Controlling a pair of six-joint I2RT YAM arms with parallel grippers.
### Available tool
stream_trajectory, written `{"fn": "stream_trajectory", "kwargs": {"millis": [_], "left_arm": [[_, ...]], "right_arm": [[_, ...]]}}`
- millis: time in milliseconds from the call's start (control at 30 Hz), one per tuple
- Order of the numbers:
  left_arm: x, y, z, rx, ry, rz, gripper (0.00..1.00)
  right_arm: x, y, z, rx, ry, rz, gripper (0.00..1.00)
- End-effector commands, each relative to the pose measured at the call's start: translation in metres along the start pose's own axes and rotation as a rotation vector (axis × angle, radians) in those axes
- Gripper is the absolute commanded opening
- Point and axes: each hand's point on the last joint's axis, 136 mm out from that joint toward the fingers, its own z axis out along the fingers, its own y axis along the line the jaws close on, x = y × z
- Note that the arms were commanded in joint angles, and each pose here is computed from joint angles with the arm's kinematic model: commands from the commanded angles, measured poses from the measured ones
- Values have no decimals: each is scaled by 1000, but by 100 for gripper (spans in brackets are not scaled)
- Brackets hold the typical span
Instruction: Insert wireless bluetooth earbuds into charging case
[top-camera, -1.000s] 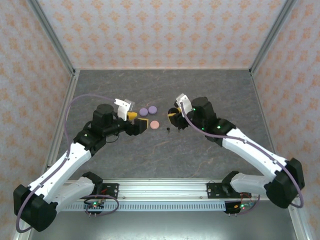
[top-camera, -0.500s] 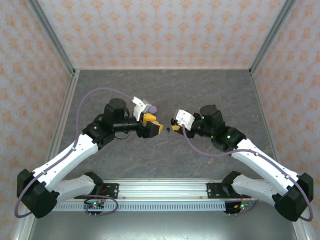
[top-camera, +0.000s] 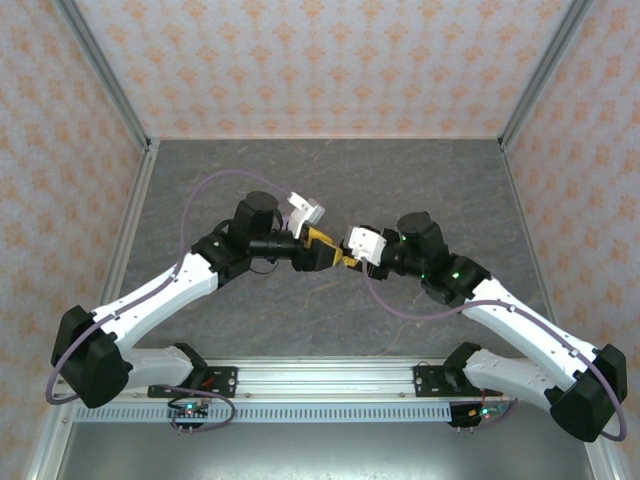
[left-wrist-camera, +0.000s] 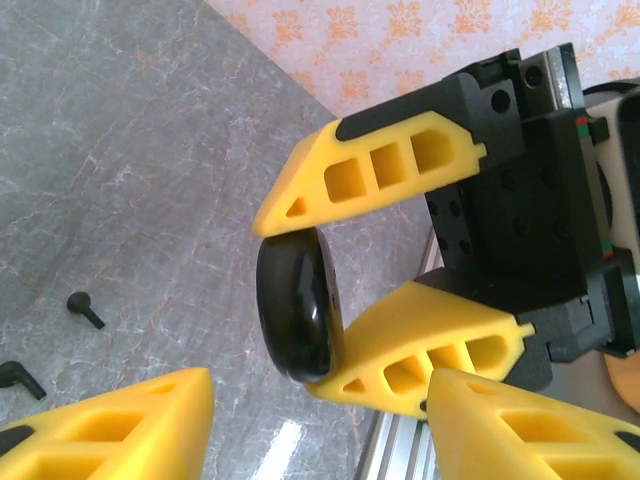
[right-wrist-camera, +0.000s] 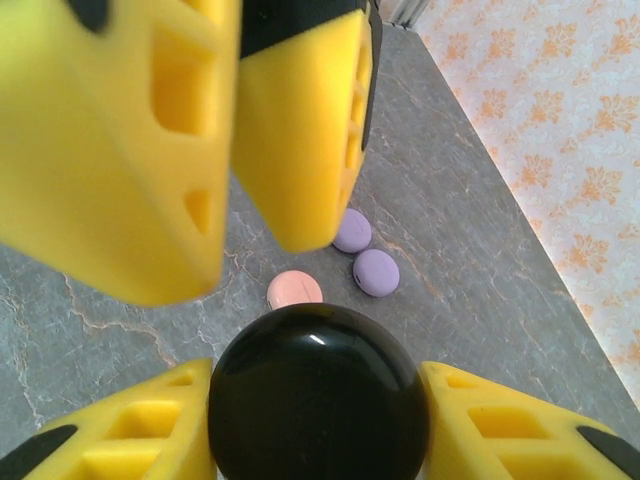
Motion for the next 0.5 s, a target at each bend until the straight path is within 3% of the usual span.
{"fn": "stream_trajectory", "kwargs": {"millis": [0, 467], "left_arm": [[-21, -18, 2, 61, -44, 25, 56], [-13, -18, 20, 91, 12, -6, 45]], "right_arm": [[-9, 2, -2, -1, -43, -42, 44], [-12, 7, -4, -16, -71, -62, 44]]}}
